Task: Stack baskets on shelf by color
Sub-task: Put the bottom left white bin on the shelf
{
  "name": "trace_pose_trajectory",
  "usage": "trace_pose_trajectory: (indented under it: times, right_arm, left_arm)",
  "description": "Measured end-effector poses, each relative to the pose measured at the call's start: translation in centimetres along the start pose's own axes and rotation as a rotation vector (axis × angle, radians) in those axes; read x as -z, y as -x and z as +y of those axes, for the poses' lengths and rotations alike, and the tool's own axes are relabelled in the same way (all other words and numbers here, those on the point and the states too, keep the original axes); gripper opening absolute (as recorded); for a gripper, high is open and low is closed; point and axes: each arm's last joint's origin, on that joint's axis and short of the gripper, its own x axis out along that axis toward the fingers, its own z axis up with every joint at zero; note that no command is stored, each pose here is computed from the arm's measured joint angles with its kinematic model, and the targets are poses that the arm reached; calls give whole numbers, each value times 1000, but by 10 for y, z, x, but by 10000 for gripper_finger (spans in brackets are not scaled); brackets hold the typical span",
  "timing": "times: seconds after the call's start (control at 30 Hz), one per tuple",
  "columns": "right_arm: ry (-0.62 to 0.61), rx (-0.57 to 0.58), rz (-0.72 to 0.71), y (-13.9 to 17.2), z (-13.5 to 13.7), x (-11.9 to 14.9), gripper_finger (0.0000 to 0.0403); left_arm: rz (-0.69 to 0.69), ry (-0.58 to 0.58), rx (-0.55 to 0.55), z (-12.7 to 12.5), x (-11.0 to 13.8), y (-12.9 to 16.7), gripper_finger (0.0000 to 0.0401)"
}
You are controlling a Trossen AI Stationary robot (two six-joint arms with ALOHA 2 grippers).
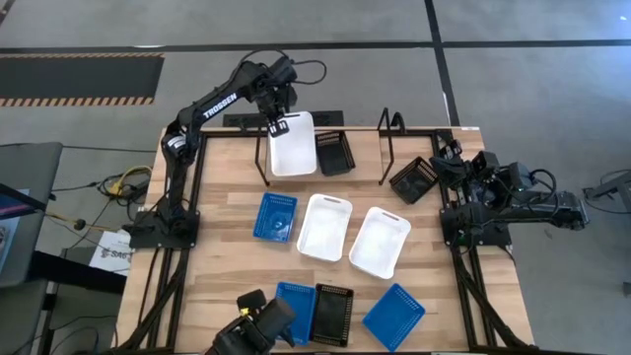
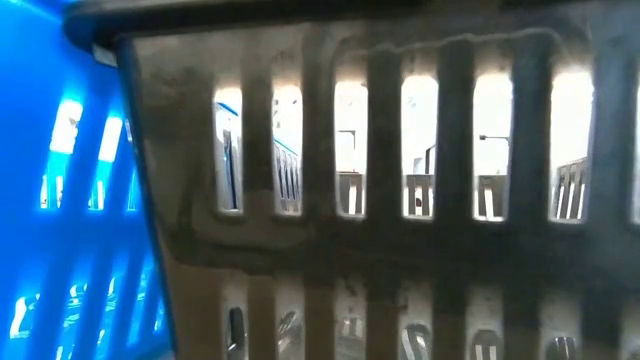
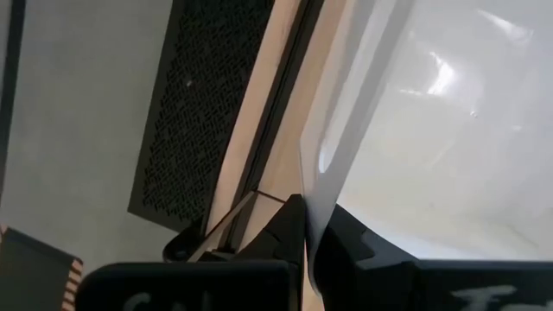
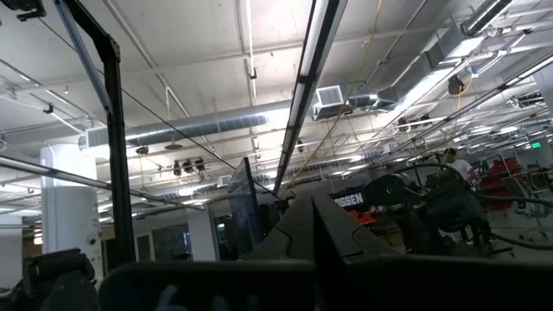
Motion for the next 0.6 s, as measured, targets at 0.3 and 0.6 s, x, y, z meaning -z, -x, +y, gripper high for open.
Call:
trace_pose_trajectory:
  times: [0.3, 0.6]
  right_arm:
    - [-1, -1, 0, 0, 0, 0, 6]
    - [-1, -1, 0, 0, 0, 0, 6]
  left_arm:
    - [118, -60, 17, -3, -5, -37, 0]
    - [167, -76, 38, 2, -6, -65, 0]
